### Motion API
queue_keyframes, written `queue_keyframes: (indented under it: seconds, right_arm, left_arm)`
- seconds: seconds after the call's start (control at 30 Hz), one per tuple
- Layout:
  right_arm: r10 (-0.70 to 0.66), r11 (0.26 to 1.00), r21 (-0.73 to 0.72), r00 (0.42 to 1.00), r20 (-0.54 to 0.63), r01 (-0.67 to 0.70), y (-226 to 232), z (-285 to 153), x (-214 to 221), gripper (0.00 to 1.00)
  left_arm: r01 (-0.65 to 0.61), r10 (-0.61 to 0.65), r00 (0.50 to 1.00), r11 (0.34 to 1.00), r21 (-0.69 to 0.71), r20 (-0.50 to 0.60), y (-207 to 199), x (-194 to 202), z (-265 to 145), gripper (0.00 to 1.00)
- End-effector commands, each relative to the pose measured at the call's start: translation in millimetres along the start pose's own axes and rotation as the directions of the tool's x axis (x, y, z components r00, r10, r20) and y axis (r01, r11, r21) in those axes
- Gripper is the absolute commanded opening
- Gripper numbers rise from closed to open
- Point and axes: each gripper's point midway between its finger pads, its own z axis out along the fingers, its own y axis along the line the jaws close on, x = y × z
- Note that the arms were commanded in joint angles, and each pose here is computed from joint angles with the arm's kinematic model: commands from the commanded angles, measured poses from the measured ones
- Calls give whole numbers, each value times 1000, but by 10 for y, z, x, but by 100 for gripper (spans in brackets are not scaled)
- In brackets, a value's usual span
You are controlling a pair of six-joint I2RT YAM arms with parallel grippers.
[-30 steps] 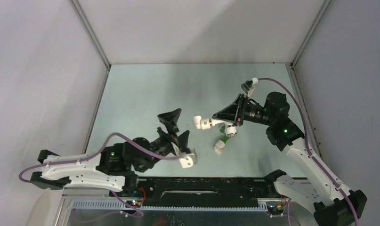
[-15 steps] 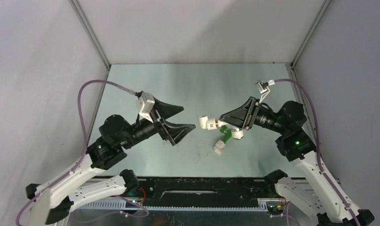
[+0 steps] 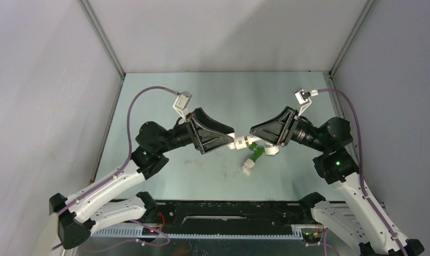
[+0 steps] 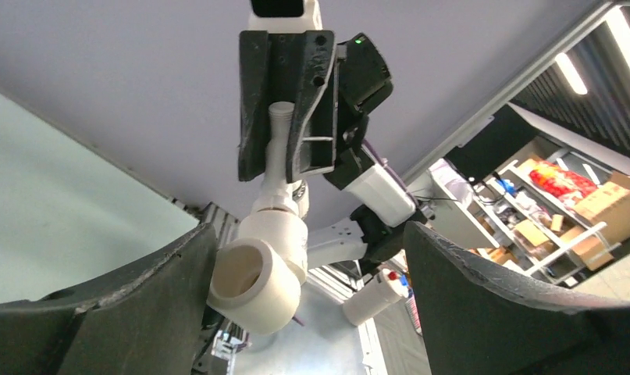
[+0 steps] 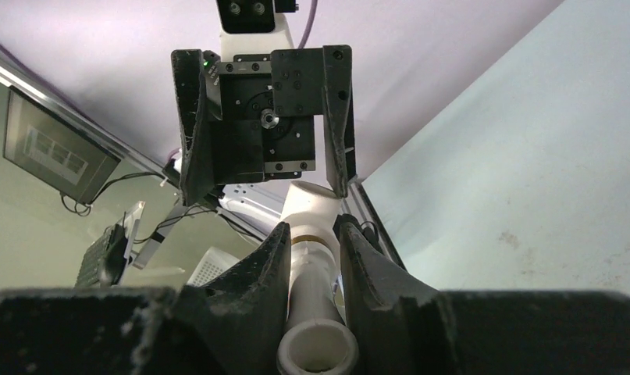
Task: Install the water faucets
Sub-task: Screw the water faucet onto the adaptor.
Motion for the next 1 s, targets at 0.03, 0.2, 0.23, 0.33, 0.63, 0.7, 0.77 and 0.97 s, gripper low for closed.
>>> queue_keyframes:
  seconds: [0.03,0.2,0.23,0.33,0.63,0.7,0.77,0.97]
  right_arm:
    - [-62,996,-67,996,66,66,236,-16,-175,0]
    - [-70,995,-69,995,70,75,250,-26,-180,0]
    - [-71,995,-68,995,71,76,251,-29,-180,0]
    - [-76,994,-68,994,76,81,261,-35,-188,0]
    - [-79,994,-69,994,79,84,266,-35,-193,0]
    - [-79,994,-64,994,82,84,260,-38,-195,0]
    - [-77,995,-56,993,85,82,247,-40,-197,0]
    - [-53,998,-9,996,77,54,141,-43,-163,0]
  left_arm:
    - [5,-5,1000,993,121,-2,-306,-92,14,88]
    - [-78,79,997,996,-53,1,-3,-73,-57,95]
    - [-100,100,995,991,-94,-4,61,-73,-81,96]
    - [-113,111,994,975,-189,-22,227,-43,-158,99]
    - [48,-46,998,996,74,-29,-83,60,2,96]
    - [74,-71,997,992,102,-32,-119,42,42,93]
    - [75,-72,997,990,116,-36,-140,29,66,84]
    - [4,-2,1000,995,104,-25,-155,4,37,31]
